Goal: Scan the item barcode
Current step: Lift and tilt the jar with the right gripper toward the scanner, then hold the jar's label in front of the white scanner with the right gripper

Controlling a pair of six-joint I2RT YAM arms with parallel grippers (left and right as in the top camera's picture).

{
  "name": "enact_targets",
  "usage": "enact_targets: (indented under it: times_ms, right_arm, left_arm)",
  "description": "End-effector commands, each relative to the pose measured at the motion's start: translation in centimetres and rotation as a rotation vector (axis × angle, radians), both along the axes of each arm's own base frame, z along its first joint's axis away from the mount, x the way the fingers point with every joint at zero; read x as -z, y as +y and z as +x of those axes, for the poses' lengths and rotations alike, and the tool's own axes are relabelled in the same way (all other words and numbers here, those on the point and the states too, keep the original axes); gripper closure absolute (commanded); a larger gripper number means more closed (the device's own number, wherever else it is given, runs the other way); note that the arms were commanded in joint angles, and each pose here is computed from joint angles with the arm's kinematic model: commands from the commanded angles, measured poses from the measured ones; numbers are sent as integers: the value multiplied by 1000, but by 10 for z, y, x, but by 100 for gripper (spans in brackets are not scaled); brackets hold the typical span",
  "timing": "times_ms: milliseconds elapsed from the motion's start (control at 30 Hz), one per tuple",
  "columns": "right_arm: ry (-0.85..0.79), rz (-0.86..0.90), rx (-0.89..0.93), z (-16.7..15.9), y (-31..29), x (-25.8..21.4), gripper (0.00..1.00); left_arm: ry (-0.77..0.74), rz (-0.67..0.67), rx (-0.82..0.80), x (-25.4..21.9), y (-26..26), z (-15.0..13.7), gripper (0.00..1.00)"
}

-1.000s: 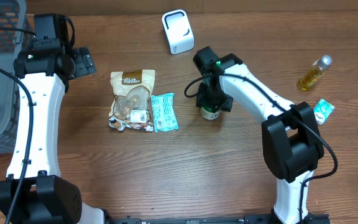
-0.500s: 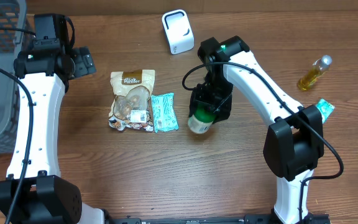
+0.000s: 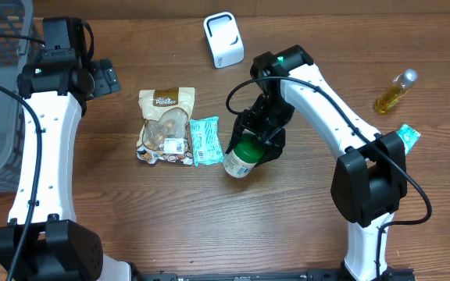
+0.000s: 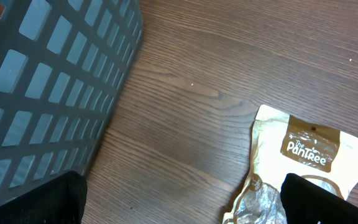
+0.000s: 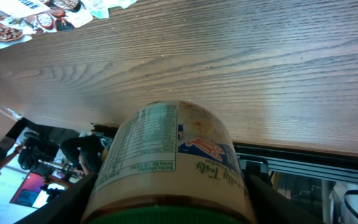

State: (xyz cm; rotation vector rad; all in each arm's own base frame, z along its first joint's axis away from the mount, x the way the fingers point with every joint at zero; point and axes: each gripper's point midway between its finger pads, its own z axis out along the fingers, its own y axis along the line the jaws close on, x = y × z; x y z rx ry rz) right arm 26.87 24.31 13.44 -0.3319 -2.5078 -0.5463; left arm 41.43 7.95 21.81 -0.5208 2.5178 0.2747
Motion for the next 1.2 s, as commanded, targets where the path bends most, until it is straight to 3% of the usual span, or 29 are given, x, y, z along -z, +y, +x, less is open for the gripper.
enact_targets:
  times_ms: [0,1167]
  right_arm:
    - [-1,57,11,-1,6,-16,32]
    - [242,506,165,-9,59,-89,36]
  left_arm:
    - [9,17,18,0,-1,1,0]
    - [9,17,18,0,-1,1,0]
